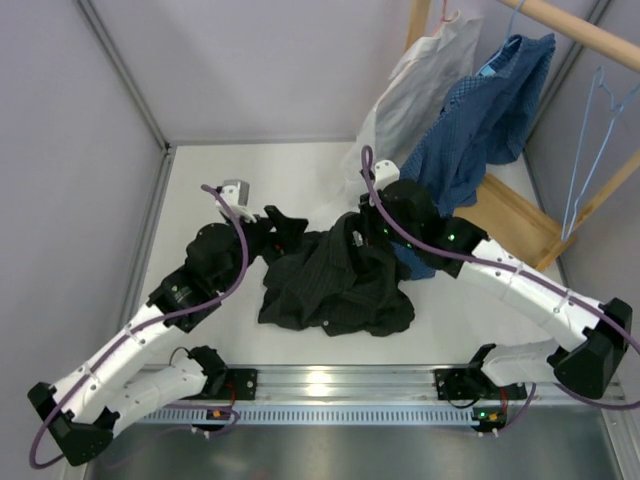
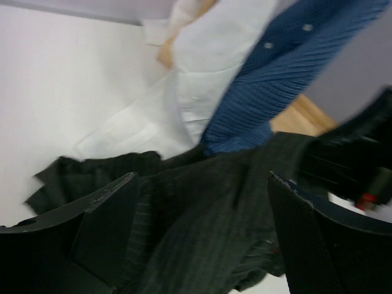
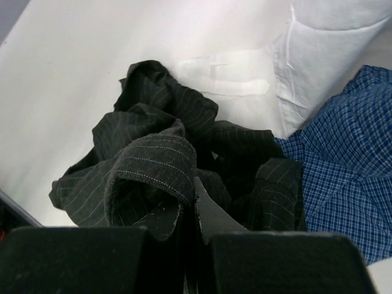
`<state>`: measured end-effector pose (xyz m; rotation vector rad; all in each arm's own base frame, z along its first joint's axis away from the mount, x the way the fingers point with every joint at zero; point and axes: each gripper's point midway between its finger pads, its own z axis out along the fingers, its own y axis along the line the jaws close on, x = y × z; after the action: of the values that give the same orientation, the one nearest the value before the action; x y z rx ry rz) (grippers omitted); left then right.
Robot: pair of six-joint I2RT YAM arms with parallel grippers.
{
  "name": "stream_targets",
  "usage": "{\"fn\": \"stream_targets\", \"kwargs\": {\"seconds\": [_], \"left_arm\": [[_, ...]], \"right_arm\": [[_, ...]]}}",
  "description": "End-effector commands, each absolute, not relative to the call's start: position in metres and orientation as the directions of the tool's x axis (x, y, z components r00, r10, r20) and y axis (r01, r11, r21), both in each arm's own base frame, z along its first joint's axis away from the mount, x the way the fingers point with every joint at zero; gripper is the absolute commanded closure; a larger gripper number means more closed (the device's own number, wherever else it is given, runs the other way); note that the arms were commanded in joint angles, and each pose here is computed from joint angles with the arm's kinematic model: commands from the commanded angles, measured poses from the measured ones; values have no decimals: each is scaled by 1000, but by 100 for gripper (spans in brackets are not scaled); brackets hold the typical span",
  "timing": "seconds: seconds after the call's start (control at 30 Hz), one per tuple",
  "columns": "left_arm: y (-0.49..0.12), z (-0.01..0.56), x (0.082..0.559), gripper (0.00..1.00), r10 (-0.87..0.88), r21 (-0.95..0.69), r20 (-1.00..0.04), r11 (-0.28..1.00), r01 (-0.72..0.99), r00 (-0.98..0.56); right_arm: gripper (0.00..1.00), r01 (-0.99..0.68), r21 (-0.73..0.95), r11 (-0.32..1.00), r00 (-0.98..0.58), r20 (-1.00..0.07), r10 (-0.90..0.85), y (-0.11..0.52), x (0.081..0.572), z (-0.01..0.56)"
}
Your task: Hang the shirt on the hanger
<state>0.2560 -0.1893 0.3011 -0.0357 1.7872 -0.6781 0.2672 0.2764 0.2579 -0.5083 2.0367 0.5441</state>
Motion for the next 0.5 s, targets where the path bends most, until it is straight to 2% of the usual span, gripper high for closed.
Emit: {"fn": "stream_targets", "kwargs": {"seconds": [0.0,0.07,0.1,0.13,0.2,0.47], "left_arm": [[-244,322,240,13,-309,-454,-886,725,518,-345],[-266,323,227,15,-262,-398,-913,740,542,-313],[-272,324,224,35,-221,-344,-934,763,548,-279],[-276,326,222,42,-202,-314,-945,782,538,-257],[-287,329,223,44,-157,-248,-964,829,502,-217],[-299,289,252,44,42,-41,-962,954,297,-269]], "right_arm": [[100,-410,187,893,-518,-854,-58,263,282,280],[100,-402,181,898,-536,-842,-70,263,282,276],[100,-408,184,894,-540,-839,-74,265,282,276],[100,-417,188,889,-537,-840,-74,266,282,279],[100,-429,195,882,-538,-840,-76,269,280,281],[100,-445,183,877,-536,-838,-97,271,281,281]]}}
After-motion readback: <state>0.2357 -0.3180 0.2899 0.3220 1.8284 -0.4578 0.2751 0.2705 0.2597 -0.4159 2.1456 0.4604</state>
